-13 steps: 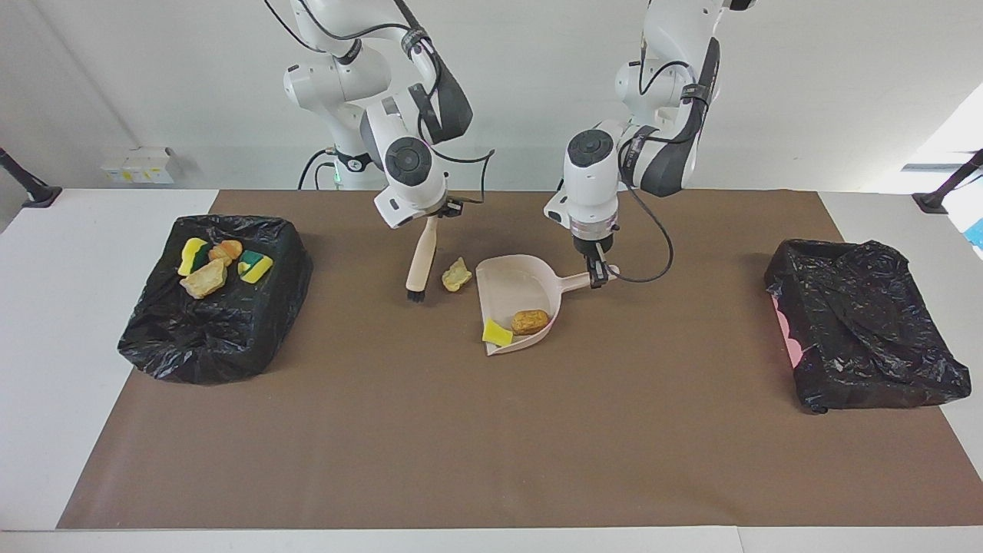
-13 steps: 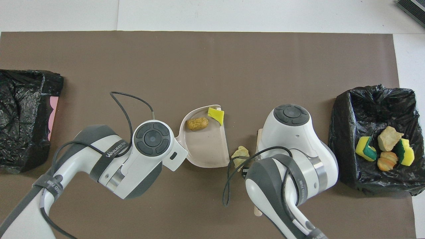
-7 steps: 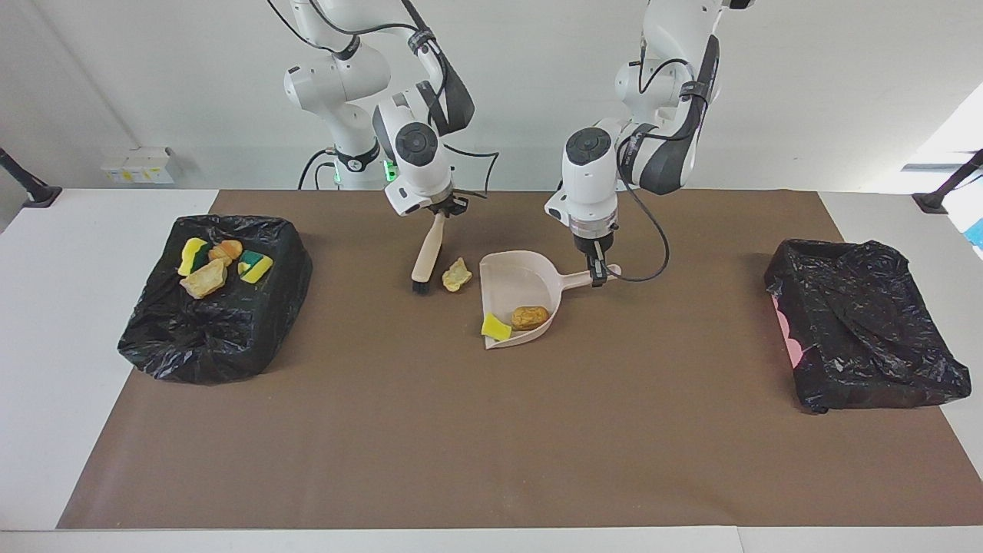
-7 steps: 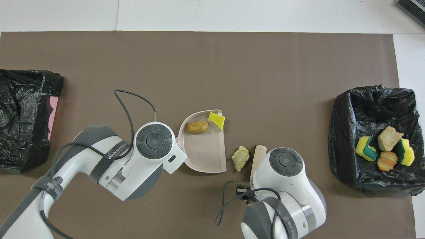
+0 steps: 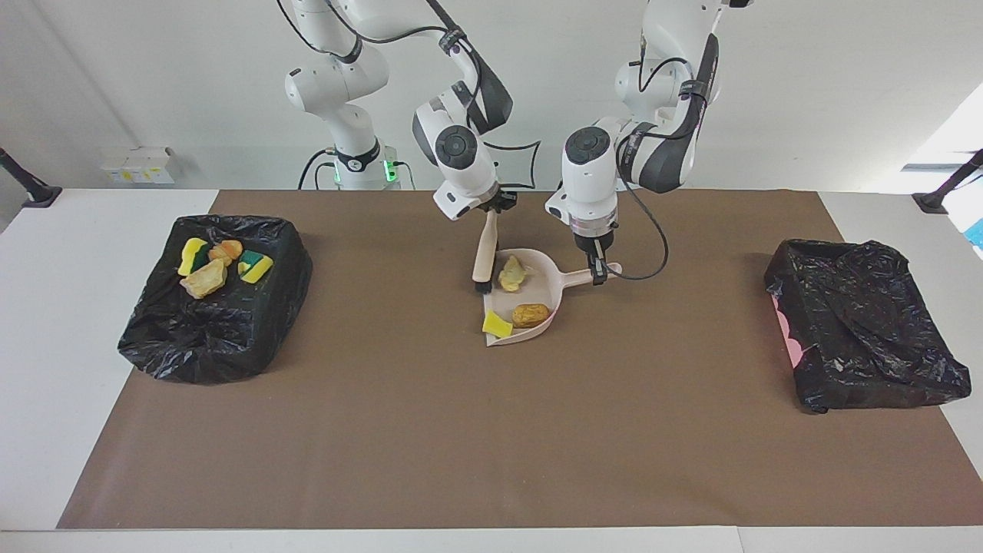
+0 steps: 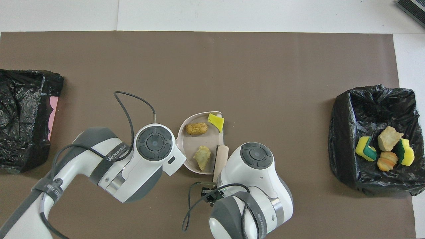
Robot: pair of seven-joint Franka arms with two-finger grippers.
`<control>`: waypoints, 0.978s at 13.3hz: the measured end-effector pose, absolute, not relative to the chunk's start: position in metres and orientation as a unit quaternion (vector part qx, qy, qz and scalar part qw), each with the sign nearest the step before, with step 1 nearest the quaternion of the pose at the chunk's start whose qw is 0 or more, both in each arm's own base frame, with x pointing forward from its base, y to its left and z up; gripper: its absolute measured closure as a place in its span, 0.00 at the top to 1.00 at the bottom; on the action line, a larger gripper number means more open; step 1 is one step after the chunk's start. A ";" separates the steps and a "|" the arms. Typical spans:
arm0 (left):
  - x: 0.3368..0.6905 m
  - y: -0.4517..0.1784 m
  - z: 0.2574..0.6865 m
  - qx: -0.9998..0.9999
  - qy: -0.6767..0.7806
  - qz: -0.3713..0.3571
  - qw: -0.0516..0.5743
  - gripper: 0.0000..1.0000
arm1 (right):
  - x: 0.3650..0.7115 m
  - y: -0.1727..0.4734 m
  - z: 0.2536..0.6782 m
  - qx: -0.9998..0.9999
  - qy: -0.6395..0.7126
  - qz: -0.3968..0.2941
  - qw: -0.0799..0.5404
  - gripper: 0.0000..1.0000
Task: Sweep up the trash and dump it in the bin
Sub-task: 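Sweep the paper bit into the dustpan with the right gripper, then carry the loaded dustpan with the left gripper to the trash bag beside it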
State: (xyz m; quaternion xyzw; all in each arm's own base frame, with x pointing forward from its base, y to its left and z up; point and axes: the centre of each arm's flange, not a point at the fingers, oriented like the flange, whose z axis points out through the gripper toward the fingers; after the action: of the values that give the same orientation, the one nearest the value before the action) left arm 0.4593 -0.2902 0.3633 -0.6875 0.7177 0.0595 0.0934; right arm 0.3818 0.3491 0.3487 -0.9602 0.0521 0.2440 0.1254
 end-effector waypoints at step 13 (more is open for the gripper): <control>0.473 -0.268 0.366 -0.669 0.736 0.064 0.087 0.32 | 0.440 0.263 0.459 -0.973 -0.013 0.227 0.047 0.26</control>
State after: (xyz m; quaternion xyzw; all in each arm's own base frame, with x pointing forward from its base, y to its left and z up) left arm 0.4732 -0.2684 0.3656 -0.6689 0.7355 0.0636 0.0869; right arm 0.4403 0.2629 0.4585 -0.9727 -0.0135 0.2270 0.0468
